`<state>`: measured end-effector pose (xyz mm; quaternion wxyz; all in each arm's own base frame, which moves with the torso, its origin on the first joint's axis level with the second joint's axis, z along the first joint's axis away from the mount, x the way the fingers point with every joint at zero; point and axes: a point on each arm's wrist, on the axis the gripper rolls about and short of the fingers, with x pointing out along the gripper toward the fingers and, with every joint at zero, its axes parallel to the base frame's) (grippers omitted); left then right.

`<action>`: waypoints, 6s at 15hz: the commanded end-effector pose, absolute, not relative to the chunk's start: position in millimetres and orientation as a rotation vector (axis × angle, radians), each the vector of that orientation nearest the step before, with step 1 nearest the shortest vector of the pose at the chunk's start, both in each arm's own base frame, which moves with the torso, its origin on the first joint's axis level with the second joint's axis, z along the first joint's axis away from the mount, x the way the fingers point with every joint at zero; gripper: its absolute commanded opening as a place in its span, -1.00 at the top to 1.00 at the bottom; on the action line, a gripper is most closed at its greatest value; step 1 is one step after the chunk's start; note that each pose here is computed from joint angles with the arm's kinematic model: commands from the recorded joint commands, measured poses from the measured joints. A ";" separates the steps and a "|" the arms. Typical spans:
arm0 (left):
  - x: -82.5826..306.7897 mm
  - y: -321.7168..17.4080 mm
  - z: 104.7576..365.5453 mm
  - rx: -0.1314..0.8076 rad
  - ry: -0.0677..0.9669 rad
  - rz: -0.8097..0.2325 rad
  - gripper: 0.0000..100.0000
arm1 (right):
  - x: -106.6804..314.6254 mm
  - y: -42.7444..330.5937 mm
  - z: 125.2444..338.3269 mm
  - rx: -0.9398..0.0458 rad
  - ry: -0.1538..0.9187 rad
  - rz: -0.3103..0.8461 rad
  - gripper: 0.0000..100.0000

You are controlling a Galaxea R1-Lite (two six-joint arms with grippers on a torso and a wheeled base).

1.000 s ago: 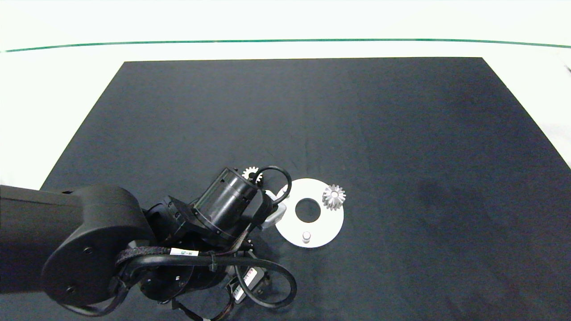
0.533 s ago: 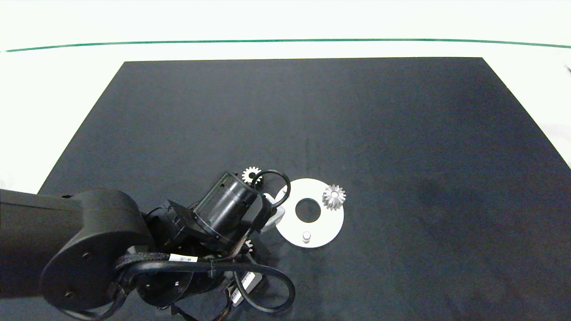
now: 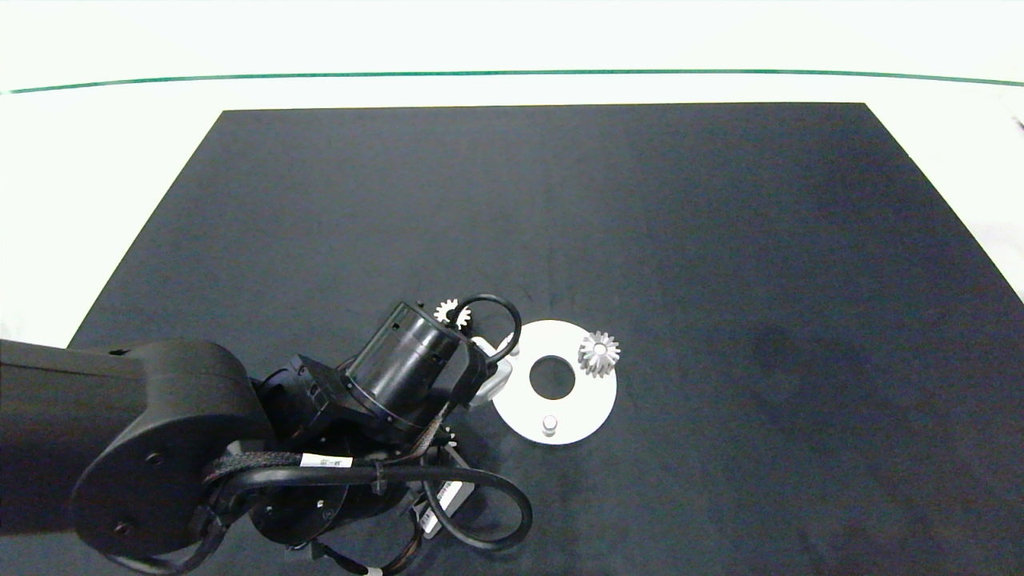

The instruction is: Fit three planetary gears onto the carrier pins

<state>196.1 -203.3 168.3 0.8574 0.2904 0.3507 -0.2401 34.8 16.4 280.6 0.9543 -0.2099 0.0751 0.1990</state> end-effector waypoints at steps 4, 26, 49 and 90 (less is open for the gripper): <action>197.0 -204.2 166.2 0.614 0.740 -0.503 0.00 | 35.7 17.0 279.9 -0.431 0.159 0.405 -1.00; 172.0 -239.6 211.0 0.604 0.588 -0.615 0.56 | 32.6 15.2 279.6 -0.457 0.142 0.410 -1.00; 201.8 -284.4 206.8 0.649 0.669 -0.605 0.56 | 29.2 13.2 279.8 -0.458 0.131 0.411 -1.00; 206.3 -287.2 207.2 0.634 0.667 -0.595 -1.00 | 27.3 12.1 277.9 -0.482 0.122 0.415 -1.00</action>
